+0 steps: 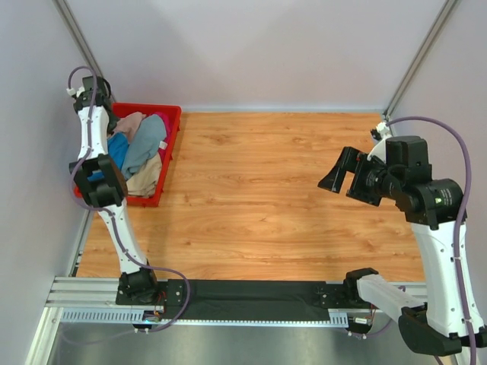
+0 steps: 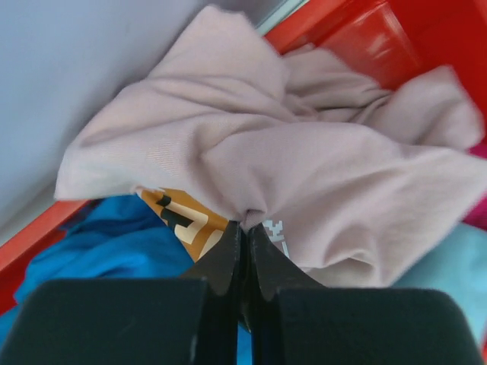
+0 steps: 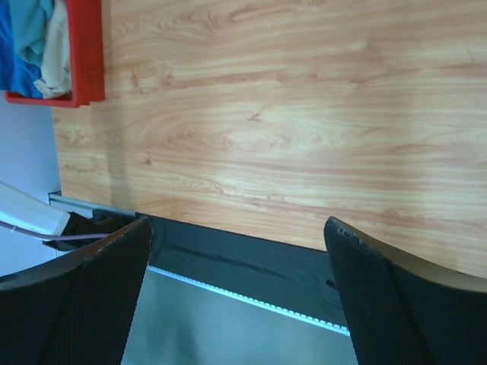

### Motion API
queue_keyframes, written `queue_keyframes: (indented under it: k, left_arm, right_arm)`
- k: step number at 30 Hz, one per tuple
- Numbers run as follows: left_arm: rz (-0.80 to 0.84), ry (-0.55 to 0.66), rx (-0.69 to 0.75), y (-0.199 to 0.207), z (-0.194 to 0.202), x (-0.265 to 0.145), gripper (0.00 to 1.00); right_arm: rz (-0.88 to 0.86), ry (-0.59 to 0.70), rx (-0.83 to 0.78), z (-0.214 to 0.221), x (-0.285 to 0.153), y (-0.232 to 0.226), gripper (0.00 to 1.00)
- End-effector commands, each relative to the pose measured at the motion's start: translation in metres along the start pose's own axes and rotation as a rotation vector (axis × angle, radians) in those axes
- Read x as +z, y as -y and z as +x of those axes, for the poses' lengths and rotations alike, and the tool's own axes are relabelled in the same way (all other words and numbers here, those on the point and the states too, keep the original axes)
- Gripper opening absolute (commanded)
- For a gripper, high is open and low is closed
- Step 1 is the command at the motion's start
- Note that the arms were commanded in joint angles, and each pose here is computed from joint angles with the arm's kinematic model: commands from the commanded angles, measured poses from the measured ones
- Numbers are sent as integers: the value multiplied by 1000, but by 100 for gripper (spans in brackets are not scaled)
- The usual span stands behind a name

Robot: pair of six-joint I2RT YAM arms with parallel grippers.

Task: Fold and stack the t-shirts
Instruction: Grab the tshirt from the pile, then move the tshirt to the center of the board

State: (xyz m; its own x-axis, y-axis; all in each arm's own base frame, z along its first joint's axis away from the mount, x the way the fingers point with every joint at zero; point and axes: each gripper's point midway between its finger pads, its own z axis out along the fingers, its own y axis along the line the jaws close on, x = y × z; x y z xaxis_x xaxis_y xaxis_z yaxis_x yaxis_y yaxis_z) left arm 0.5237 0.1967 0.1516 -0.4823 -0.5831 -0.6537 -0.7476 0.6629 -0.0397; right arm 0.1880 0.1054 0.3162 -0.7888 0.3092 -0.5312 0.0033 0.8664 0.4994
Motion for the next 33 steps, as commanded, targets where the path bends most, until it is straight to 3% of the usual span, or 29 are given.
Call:
queue_keyframes:
  k: [1,6,7,9,10,12,13,15,16,17,18,19,20,21,23,24,26,27,30,32,33]
  left_arm:
    - [236,140,-64,40,-57,-64,0]
    - [636,469,-90,94,-137,-234,0]
    - [719,540,-80,104,-140,-288,0]
    - [832,648,-81,119,-147,-341,0]
    - [956,676,-52,130,-137,-389,0]
    - [1057,701,-46,139,-127,-431,0]
    - [1171,675,-32,148,-107,-468,0]
    - [1275,604,-2,160,-77,-491,0]
    - [1372,563,24,164,-47,-528,0]
    - [1411,530,49,167,-26,-539,0]
    - [1411,440,95,180,9,-523,0]
    - [1477,388,124,175,44,-552,0]
    - [1482,330,146,177,71,-549,0]
    - [1416,194,201,186,124,-510,0]
    - [1395,-2,228,173,193,-502,0]
    - [1290,-137,291,165,250,-457,0]
    - [1151,-319,329,136,316,-427,0]
    - [1043,-417,387,112,364,-391,5]
    - [869,-554,428,61,422,-341,23]
    - [821,-553,460,44,427,-330,34]
    - [798,-549,486,37,425,-328,47]
  right_arm:
    - [3,48,4,-9,-16,-6,96]
    - [-63,44,43,-12,-15,-20,95]
    - [-79,45,46,-13,-17,-24,95]
    - [-94,47,47,-13,-21,-28,94]
    - [-95,55,50,-14,-23,-28,94]
    - [-99,59,54,-12,-25,-28,94]
    - [-98,60,65,-12,-25,-28,95]
    - [-105,57,70,-9,-27,-29,95]
    - [-104,59,73,-9,-27,-28,95]
    - [-85,69,79,-9,-28,-25,95]
    - [-52,67,92,-7,-27,-18,95]
    - [-18,70,105,-7,-27,-13,95]
    - [40,71,122,-5,-22,-1,95]
    - [67,56,130,-1,-19,5,95]
    - [98,15,140,5,-10,12,95]
    - [112,-13,152,10,-3,16,95]
    - [136,-31,171,15,4,22,94]
    - [155,-44,191,19,11,28,94]
    - [186,-11,212,16,19,36,93]
    - [235,-9,249,17,30,47,92]
    - [240,-3,259,14,35,48,91]
